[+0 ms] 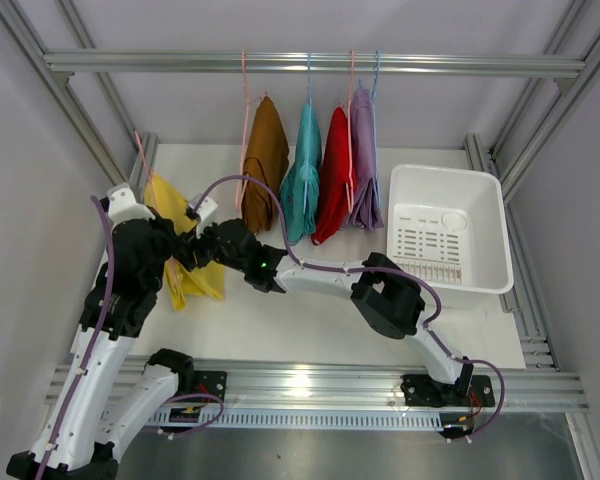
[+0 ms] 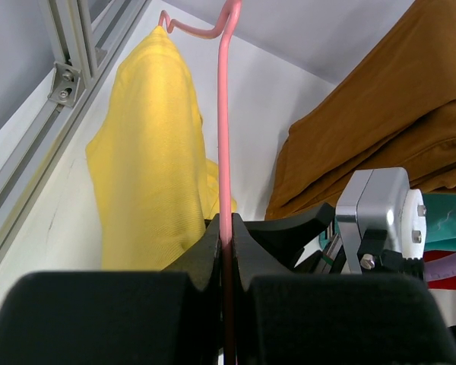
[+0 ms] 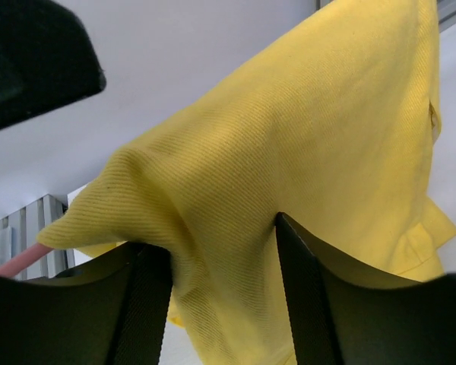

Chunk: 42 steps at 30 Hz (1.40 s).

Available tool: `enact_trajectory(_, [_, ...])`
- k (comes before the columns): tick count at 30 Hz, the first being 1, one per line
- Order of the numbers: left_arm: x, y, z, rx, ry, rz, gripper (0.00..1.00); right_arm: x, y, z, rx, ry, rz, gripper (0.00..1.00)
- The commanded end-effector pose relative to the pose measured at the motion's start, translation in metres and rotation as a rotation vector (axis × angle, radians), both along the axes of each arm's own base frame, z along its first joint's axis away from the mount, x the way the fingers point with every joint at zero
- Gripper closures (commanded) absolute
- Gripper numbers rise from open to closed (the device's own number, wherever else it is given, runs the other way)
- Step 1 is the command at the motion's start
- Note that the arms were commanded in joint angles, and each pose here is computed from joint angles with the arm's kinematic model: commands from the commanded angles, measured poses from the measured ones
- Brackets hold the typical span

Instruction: Remove the trousers from the hanger

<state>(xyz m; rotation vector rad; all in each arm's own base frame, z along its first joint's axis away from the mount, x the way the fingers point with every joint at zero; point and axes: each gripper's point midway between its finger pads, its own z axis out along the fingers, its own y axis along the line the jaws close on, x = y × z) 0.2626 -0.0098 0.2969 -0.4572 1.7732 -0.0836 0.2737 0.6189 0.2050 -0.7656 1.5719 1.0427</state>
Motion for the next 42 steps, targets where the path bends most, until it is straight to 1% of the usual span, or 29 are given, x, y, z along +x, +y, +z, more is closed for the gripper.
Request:
enact_trajectory(1, [0.005,-0.011,0.037,-0.052,-0.126,-0.046,1.00,0.020,0.002,0.032,0.124,-0.045,-0.080,0.44])
enact_trajectory(3, [0.005,-0.011,0.037,-0.051,-0.127,-0.047,0.99,0.021,0.003,0.035,0.140,-0.049,-0.084,0.47])
enact_trajectory(4, [0.005,-0.011,0.037,-0.051,-0.127,-0.047,0.99,0.021,0.003,0.037,0.145,-0.052,-0.087,0.51])
enact_trajectory(5, [0.005,-0.012,0.037,-0.051,-0.127,-0.048,1.00,0.023,0.003,0.039,0.146,-0.056,-0.094,0.52])
enact_trajectory(6, [0.005,-0.012,0.037,-0.049,-0.127,-0.049,1.00,0.026,0.001,0.040,0.147,-0.060,-0.103,0.58])
enact_trajectory(9, [0.005,-0.012,0.037,-0.051,-0.127,-0.051,1.00,0.029,-0.001,0.041,0.147,-0.065,-0.117,0.66])
enact_trajectory(13, [0.005,-0.013,0.037,-0.050,-0.126,-0.053,0.99,0.034,-0.005,0.044,0.139,-0.069,-0.131,0.69])
enact_trajectory(15, [0.005,-0.013,0.038,-0.051,-0.129,-0.056,1.00,0.034,-0.008,0.045,0.130,-0.074,-0.132,0.74])
enact_trajectory(17, [0.004,-0.013,0.038,-0.052,-0.131,-0.056,1.00,0.034,-0.011,0.050,0.125,-0.080,-0.135,0.75])
enact_trajectory(18, [0.004,-0.013,0.038,-0.050,-0.131,-0.056,0.99,0.033,-0.012,0.047,0.115,-0.082,-0.134,0.80])
enact_trajectory(20, [0.004,-0.013,0.038,-0.049,-0.130,-0.058,0.99,0.033,-0.014,0.048,0.106,-0.087,-0.137,0.84])
enact_trajectory(21, [0.004,-0.013,0.038,-0.049,-0.130,-0.057,1.00,0.032,-0.016,0.049,0.104,-0.088,-0.134,0.90])
enact_trajectory(23, [0.004,-0.013,0.039,-0.046,-0.131,-0.056,1.00,0.030,-0.018,0.049,0.092,-0.086,-0.130,0.91])
enact_trajectory(24, [0.004,-0.012,0.040,-0.044,-0.133,-0.053,1.00,0.029,-0.019,0.053,0.094,-0.087,-0.121,0.98])
enact_trajectory(25, [0.004,-0.012,0.040,-0.041,-0.134,-0.052,0.99,0.026,-0.019,0.050,0.086,-0.082,-0.112,1.00])
enact_trajectory(29, [0.004,-0.011,0.041,-0.034,-0.134,-0.051,0.99,0.017,-0.023,0.047,0.052,-0.075,-0.088,1.00])
enact_trajectory(33, [0.005,-0.011,0.039,-0.028,-0.129,-0.050,1.00,0.007,-0.029,0.057,0.024,-0.085,-0.062,1.00])
enact_trajectory(34, [0.005,-0.011,0.039,-0.027,-0.128,-0.049,1.00,0.004,-0.032,0.069,0.033,-0.096,-0.058,1.00])
enact_trajectory(37, [0.008,-0.011,0.035,-0.022,-0.116,-0.048,1.00,-0.004,-0.037,0.078,0.014,-0.105,-0.041,1.00])
enact_trajectory(40, [0.009,-0.011,0.033,-0.016,-0.104,-0.044,1.00,-0.012,-0.048,0.097,0.014,-0.120,-0.033,1.00])
enact_trajectory(41, [0.010,-0.010,0.032,-0.013,-0.098,-0.042,1.00,-0.018,-0.053,0.111,0.027,-0.129,-0.029,1.00])
enact_trajectory(42, [0.011,-0.010,0.032,-0.011,-0.096,-0.040,0.99,-0.022,-0.055,0.111,0.020,-0.134,-0.024,1.00])
